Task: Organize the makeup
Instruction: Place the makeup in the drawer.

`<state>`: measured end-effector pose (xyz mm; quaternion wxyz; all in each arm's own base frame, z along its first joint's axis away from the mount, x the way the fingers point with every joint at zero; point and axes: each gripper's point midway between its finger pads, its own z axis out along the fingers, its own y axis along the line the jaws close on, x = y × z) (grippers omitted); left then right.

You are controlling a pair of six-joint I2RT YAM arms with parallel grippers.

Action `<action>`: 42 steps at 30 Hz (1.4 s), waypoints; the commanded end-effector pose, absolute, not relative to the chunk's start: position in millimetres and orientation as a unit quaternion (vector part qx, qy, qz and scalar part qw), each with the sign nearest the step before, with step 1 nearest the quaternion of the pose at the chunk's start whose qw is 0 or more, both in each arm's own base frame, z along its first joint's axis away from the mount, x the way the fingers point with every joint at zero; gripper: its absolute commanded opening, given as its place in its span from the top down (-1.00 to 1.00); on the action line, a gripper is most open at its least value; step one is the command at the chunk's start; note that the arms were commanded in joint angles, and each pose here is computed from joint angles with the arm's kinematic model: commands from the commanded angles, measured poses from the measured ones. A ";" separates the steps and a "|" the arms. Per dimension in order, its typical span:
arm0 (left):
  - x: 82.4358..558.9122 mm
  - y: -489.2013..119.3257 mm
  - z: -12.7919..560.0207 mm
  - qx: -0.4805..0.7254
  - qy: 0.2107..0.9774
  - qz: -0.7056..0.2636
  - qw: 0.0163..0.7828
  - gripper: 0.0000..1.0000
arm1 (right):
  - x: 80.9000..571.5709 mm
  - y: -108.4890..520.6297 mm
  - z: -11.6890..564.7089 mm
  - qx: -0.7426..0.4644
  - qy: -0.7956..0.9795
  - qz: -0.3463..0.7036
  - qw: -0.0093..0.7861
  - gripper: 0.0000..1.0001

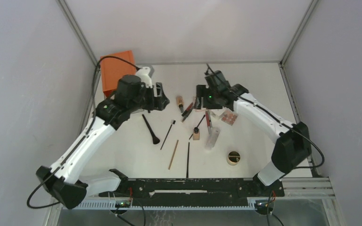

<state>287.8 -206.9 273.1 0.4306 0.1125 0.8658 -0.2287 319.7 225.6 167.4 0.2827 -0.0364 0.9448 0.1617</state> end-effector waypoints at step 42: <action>272.1 -252.9 233.1 0.088 0.840 -0.507 0.171 -0.29 | 268.0 338.4 227.5 -0.226 0.856 0.317 0.340 -0.18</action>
